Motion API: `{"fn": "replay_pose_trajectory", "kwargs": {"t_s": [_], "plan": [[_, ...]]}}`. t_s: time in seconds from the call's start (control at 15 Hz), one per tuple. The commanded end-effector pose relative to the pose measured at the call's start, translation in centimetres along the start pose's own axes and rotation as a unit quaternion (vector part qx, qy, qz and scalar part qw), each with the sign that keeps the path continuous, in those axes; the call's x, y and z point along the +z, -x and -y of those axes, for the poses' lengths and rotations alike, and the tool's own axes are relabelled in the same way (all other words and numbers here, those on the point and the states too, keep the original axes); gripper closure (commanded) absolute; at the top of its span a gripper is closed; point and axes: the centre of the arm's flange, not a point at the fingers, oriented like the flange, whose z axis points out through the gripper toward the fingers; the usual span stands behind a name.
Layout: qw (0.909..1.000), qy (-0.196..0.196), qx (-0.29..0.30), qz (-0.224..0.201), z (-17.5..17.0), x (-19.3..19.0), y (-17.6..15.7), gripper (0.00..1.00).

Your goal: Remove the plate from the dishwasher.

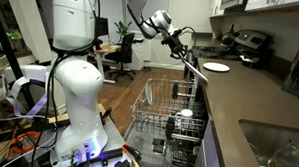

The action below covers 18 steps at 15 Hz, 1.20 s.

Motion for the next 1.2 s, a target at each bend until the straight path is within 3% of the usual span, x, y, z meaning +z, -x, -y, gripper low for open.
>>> {"fn": "replay_pose_trajectory", "kwargs": {"t_s": [0.0, 0.67, 1.13], "plan": [[0.9995, 0.027, 0.013, 0.001, -0.3, -0.5, 0.6, 0.99], [0.9981, 0.038, 0.031, -0.038, -0.2, 2.8, 0.9, 0.99], [0.9970, 0.059, 0.031, -0.040, -0.2, 4.0, 1.3, 0.99]]}}
